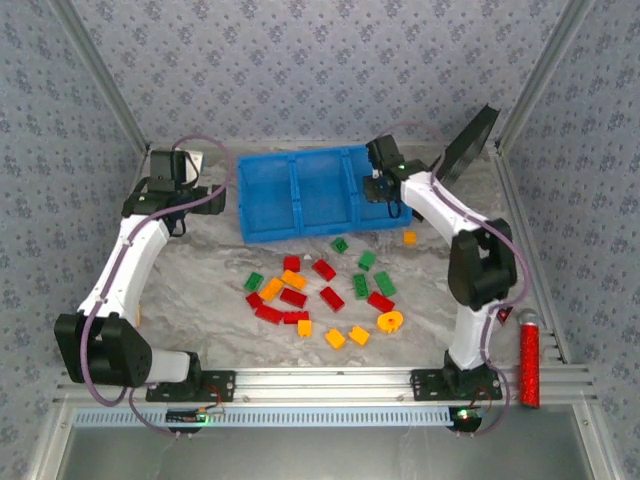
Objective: Sort the legos into containers by color
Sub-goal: Place the lego in the container, then pick up the lego from the middle-right of the table.
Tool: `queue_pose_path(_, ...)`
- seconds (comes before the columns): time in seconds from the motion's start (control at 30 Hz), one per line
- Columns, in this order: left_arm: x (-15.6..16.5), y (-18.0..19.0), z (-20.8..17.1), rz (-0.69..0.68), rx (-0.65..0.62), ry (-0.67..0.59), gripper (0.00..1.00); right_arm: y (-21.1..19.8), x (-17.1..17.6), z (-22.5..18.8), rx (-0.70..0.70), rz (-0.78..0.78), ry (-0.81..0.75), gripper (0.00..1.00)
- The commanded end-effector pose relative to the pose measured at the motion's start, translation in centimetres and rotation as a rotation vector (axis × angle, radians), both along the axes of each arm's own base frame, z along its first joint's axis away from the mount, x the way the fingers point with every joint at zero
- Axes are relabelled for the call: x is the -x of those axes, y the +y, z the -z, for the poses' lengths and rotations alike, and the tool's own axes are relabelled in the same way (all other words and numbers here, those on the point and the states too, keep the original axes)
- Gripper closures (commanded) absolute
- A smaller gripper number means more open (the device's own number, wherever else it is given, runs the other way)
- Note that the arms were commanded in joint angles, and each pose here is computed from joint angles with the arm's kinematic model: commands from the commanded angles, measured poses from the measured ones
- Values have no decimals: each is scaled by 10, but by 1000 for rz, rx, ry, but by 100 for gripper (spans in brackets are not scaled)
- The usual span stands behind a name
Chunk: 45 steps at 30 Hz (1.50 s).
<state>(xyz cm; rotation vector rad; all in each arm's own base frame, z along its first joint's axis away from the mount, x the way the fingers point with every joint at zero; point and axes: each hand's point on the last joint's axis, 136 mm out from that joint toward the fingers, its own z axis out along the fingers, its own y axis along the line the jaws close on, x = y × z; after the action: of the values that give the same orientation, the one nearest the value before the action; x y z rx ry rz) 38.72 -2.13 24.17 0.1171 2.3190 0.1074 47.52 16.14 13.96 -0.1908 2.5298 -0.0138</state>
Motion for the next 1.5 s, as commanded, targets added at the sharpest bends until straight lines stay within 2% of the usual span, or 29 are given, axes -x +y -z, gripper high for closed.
queue_pose_path(0.0, 6, 1, -4, 8, -22, -4, 1, 0, -19, 16, 56, -3, 24, 72)
queue_pose_path(0.2, 8, 1, 0, 6, -18, 11, 1, 2, -28, 65, 38, 28, 143, 72)
queue_pose_path(0.33, 9, 2, 6, 4, -22, 25, 1, 5, -26, 77, 18, 37, 164, 69)
queue_pose_path(0.5, 6, 0, 9, 10, -14, 41, 1, 6, -20, 65, 17, 20, 169, 63)
queue_pose_path(0.7, 4, -4, 9, 15, 5, 40, 1, 1, -10, 20, 18, 5, 119, 53)
queue_pose_path(0.87, 4, -7, 8, 25, 23, 41, 1, -4, 12, -19, 26, -4, 70, 51)
queue_pose_path(1.0, 4, -10, 4, 34, 37, 38, 1, -19, 45, -39, 16, 8, 58, 50)
queue_pose_path(1.23, 0, -16, -6, 39, 86, 11, 1, -70, 98, -11, 0, 73, 139, 39)
queue_pose_path(1.4, -3, -19, -33, 32, 126, -75, 1, -88, 115, 14, -33, 125, 181, 37)
queue_pose_path(1.47, -8, -13, -44, -26, 143, -105, 1, -93, 119, 30, -42, 144, 207, 36)
